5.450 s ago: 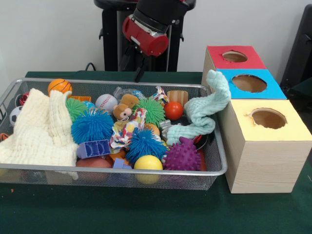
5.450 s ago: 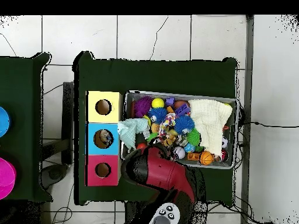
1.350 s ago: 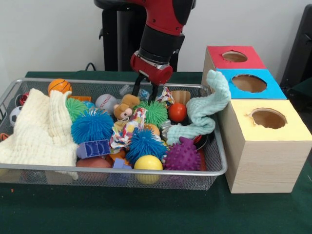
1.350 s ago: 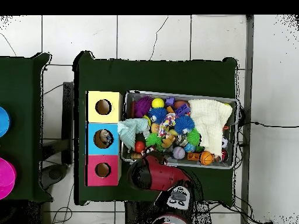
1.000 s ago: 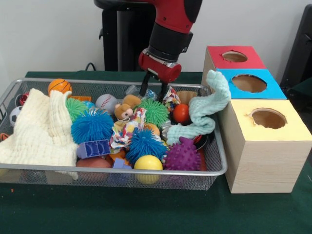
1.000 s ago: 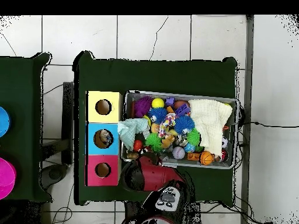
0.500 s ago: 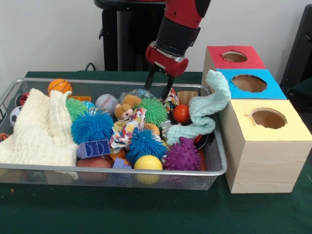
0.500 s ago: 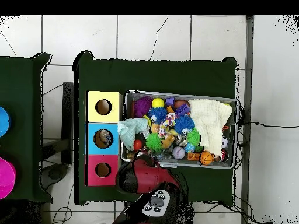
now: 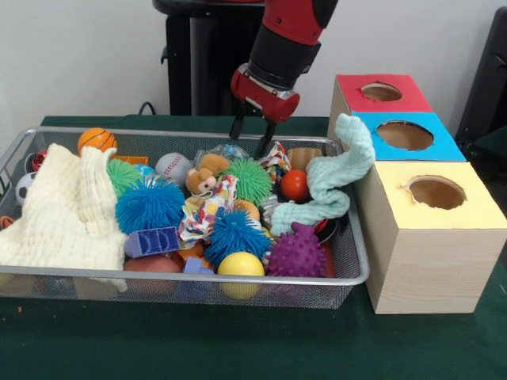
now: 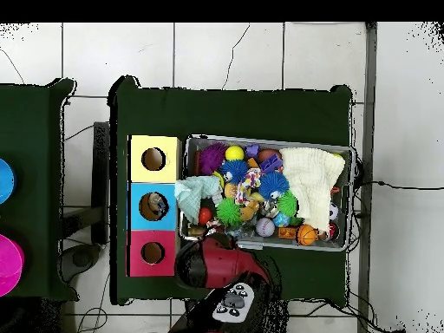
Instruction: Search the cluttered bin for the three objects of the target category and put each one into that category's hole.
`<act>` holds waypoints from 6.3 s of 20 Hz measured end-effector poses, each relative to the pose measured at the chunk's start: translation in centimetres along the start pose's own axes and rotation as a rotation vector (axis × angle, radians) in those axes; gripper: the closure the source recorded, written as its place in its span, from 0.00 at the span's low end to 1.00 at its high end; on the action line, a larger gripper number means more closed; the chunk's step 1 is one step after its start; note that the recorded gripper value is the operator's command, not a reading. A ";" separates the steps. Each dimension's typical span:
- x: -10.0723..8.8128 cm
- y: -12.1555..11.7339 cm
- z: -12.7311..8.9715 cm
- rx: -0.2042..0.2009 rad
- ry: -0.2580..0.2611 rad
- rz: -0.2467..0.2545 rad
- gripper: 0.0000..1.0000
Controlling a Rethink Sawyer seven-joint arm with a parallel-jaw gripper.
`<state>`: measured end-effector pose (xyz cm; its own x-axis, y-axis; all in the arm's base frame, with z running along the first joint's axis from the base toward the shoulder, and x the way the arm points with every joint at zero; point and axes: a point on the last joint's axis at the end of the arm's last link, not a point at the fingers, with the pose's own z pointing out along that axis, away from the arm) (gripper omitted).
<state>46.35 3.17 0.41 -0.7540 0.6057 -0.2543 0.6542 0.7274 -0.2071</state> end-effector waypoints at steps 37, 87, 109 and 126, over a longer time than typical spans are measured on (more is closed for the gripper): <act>-2.6 -2.2 5.8 -0.029 0.037 0.082 1.00; -6.7 -1.9 -6.8 0.004 -0.090 0.063 0.00; -4.2 -0.6 -2.3 -0.024 -0.097 0.009 0.00; -1.2 -1.8 1.6 0.030 -0.046 -0.029 0.00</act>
<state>46.18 0.63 -0.47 -0.7693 0.5688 -0.2909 0.6344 0.7339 -0.2427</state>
